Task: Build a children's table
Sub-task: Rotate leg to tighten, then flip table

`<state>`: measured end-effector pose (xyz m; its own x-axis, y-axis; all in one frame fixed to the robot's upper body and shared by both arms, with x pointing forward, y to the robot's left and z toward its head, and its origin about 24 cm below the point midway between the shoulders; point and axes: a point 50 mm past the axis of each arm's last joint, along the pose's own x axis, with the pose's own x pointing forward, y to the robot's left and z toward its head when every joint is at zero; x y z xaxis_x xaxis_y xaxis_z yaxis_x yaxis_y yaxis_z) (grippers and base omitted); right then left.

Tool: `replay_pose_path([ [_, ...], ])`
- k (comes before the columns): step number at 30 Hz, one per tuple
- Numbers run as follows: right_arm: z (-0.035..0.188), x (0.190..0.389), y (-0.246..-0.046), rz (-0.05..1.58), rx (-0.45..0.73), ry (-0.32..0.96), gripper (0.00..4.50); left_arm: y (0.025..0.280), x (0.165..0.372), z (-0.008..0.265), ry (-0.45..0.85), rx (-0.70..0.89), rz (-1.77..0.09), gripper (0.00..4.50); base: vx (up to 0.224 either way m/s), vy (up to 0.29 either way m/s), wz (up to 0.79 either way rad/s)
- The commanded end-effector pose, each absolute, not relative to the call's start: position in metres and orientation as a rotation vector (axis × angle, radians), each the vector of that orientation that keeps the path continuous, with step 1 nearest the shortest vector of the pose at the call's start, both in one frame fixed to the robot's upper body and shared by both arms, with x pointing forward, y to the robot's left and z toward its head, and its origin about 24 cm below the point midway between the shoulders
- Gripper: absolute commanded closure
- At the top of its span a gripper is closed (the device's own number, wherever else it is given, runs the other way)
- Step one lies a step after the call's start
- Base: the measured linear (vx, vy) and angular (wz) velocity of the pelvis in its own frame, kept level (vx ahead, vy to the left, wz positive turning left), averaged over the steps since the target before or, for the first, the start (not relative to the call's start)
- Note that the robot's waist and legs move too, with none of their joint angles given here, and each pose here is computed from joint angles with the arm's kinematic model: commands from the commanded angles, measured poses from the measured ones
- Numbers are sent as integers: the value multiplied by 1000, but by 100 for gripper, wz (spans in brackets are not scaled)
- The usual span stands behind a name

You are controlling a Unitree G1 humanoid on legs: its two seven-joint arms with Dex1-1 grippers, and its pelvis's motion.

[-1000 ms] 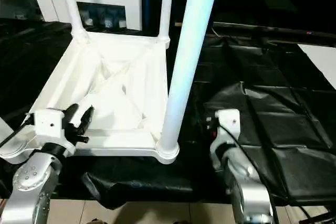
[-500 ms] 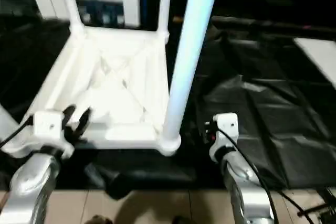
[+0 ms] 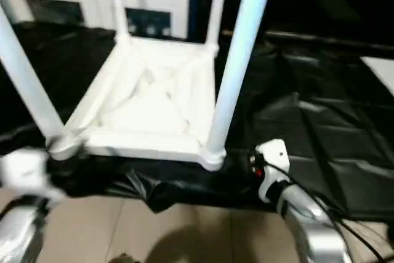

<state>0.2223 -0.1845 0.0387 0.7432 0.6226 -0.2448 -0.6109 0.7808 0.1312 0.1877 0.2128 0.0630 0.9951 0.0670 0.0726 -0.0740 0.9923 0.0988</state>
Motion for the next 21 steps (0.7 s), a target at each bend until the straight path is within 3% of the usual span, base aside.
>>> replay_pose_path([
  [1,46,217,-177,804,83,280,0,215,187,66,-84,102,114,95,0,0,0],
  [3,48,213,-170,890,105,295,0,220,189,68,-92,106,145,77,0,0,0],
  [10,51,217,-160,960,96,287,0,234,201,67,-70,101,170,13,0,0,0],
  [15,49,227,-150,948,102,255,0,250,215,66,-43,110,223,6,0,0,0],
  [21,53,230,-133,1045,90,245,0,271,230,61,30,101,334,6,0,0,0],
])
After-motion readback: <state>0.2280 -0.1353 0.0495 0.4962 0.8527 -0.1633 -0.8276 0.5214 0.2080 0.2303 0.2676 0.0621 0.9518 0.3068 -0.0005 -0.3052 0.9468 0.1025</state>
